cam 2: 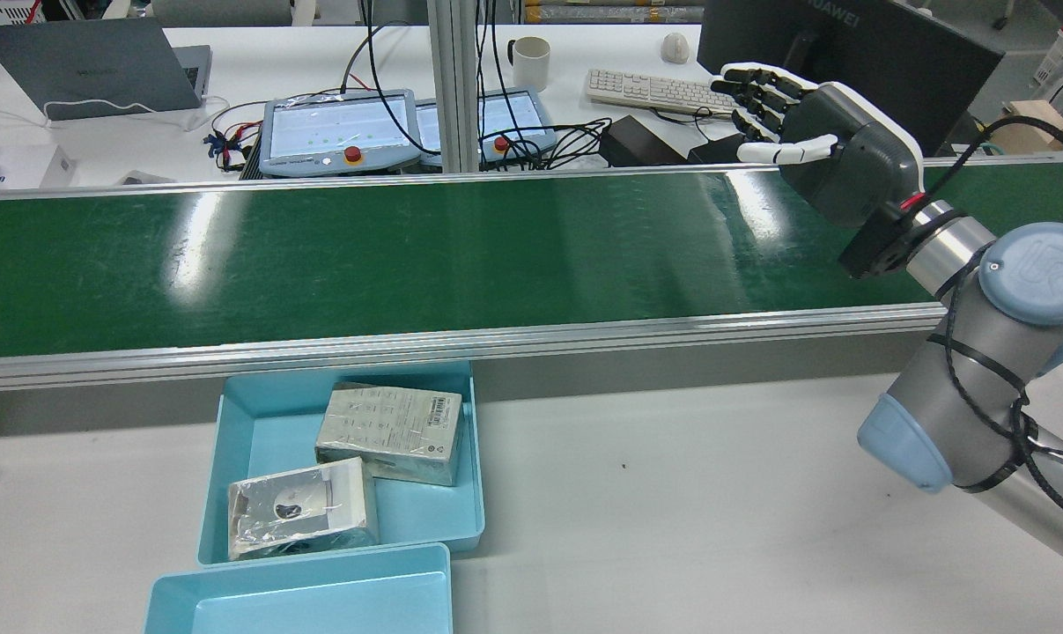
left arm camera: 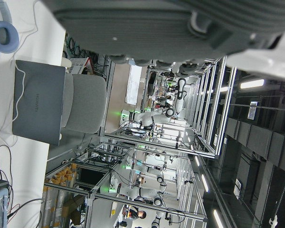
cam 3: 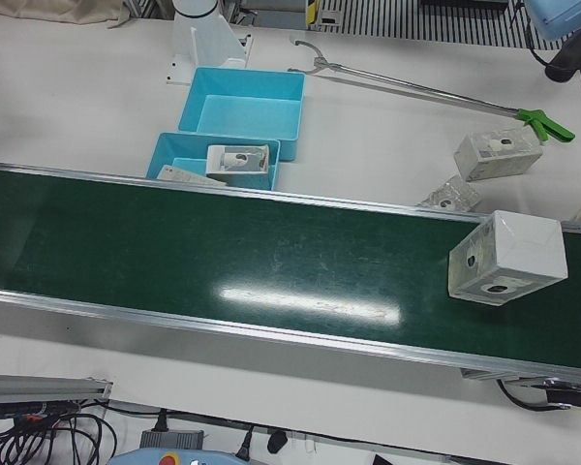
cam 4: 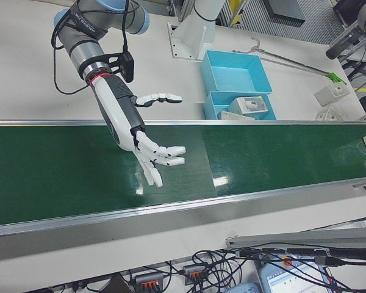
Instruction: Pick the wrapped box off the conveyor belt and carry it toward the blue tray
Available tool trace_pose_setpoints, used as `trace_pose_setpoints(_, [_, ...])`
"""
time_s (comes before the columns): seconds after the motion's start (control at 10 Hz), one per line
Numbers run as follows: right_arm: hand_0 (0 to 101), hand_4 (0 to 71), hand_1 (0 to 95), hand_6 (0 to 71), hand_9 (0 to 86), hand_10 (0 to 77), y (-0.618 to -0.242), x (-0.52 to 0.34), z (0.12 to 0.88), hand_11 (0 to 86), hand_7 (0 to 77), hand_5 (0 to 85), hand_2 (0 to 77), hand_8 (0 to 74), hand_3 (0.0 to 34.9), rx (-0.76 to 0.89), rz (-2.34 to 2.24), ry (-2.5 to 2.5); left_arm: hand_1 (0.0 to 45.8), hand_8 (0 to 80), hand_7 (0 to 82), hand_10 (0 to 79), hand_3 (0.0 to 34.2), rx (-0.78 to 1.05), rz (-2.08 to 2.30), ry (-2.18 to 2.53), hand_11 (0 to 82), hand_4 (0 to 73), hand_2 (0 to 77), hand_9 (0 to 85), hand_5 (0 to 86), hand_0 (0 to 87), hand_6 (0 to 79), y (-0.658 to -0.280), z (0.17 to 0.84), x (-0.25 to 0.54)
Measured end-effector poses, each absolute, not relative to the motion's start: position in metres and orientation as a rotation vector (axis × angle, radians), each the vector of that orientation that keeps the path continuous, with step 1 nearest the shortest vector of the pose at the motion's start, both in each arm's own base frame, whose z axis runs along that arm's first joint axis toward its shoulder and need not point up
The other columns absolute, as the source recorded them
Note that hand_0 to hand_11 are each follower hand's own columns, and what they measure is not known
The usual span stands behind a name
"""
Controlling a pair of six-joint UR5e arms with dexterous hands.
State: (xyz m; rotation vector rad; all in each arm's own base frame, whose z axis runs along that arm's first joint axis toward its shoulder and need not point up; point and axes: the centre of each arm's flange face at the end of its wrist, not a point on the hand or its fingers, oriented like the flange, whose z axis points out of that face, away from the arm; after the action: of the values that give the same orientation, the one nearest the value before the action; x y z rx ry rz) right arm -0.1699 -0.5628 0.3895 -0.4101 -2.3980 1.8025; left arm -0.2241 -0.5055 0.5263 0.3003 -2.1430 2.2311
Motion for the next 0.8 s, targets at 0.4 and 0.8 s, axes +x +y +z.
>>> trace_pose_setpoints(0.4, [51, 18.0, 20.7, 7.1, 5.4, 0.0, -0.5625, -0.1653, 0.3855, 1.6, 24.0, 27.8, 21.8, 1.1, 6.8, -0.407, 1.797, -2.411, 0.0, 0.5, 0.5, 0.5, 0.0, 0.3, 2.231, -2.143, 0.0, 0.0, 0.5, 0.0, 0.5, 0.0, 0.0, -0.5055, 0.5263, -0.2241])
trace_pose_setpoints(0.8, [50, 18.0, 17.5, 7.6, 6.0, 0.0, -0.5638, -0.1608, 0.3862, 1.6, 25.6, 27.8, 19.6, 1.1, 7.6, -0.395, 1.801, -2.414, 0.0, 0.5, 0.5, 0.5, 0.0, 0.3, 2.231, -2.143, 0.0, 0.0, 0.5, 0.0, 1.1, 0.0, 0.0, -0.5054, 0.5263, -0.2241])
